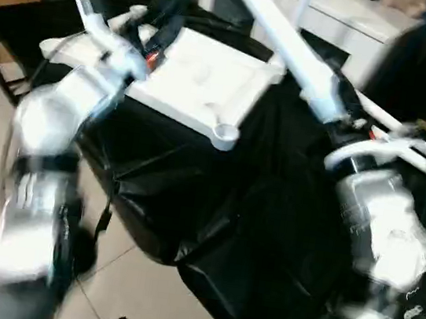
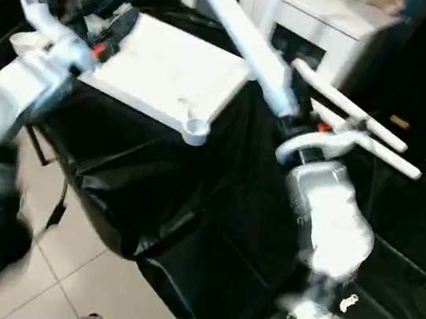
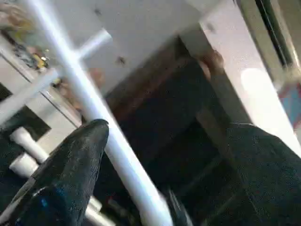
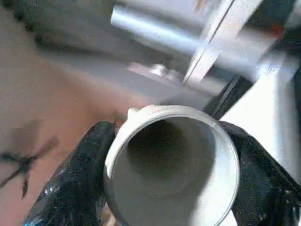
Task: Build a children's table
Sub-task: Move to table
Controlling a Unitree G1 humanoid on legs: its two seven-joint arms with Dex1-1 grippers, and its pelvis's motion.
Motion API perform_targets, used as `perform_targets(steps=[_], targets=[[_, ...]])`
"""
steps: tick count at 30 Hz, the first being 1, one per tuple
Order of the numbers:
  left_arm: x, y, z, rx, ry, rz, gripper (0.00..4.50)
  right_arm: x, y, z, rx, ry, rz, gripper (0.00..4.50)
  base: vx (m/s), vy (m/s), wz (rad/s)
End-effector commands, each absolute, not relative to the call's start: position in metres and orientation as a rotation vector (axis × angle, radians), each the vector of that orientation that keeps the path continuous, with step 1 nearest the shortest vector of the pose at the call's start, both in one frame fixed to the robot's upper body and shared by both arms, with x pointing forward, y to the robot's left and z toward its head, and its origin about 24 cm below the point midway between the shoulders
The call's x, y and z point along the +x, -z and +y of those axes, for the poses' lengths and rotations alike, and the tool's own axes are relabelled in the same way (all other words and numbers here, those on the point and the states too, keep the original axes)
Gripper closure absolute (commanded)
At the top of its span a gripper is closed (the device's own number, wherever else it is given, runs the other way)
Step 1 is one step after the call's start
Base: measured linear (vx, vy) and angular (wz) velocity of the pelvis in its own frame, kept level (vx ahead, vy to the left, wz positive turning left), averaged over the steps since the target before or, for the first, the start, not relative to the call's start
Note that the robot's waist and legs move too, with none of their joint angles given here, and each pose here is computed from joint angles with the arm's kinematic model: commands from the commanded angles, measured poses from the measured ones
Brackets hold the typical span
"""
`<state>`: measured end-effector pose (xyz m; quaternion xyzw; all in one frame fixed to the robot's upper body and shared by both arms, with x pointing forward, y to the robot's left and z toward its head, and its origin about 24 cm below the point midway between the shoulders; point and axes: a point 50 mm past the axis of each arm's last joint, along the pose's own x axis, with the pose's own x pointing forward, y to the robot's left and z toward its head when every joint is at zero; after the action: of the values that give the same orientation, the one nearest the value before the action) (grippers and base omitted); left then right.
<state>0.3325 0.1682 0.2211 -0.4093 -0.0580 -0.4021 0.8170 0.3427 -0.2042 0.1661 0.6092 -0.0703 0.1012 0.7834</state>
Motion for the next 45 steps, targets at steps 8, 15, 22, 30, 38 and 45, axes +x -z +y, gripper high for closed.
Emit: perform_targets(steps=[8,15,22,30,38,45], targets=[[0.280,-0.196,0.186,-0.640,0.653,-0.043,0.00,0.354,-0.167,-0.259,1.164,0.078,-0.294,1.67,0.000,0.000,0.00],[0.264,-0.180,0.182,-0.548,0.595,0.007,0.00,0.354,-0.175,-0.282,1.024,0.156,-0.369,1.67,0.000,0.000,0.00],[0.257,-0.168,0.172,-0.453,0.570,0.082,0.00,0.354,-0.189,-0.301,0.709,0.199,-0.393,1.68,0.000,0.000,0.00],[0.268,-0.160,0.174,-0.155,0.440,0.076,0.00,0.364,-0.189,-0.309,0.242,0.259,-0.274,1.68,0.000,0.000,0.00],[0.269,-0.165,0.164,0.112,0.479,0.020,0.00,0.370,-0.182,-0.318,-0.032,0.268,-0.132,1.68,0.000,0.000,0.00],[0.270,-0.164,0.154,0.206,0.540,-0.021,0.00,0.372,-0.185,-0.325,-0.192,0.237,-0.061,1.69,0.000,0.000,0.00]])
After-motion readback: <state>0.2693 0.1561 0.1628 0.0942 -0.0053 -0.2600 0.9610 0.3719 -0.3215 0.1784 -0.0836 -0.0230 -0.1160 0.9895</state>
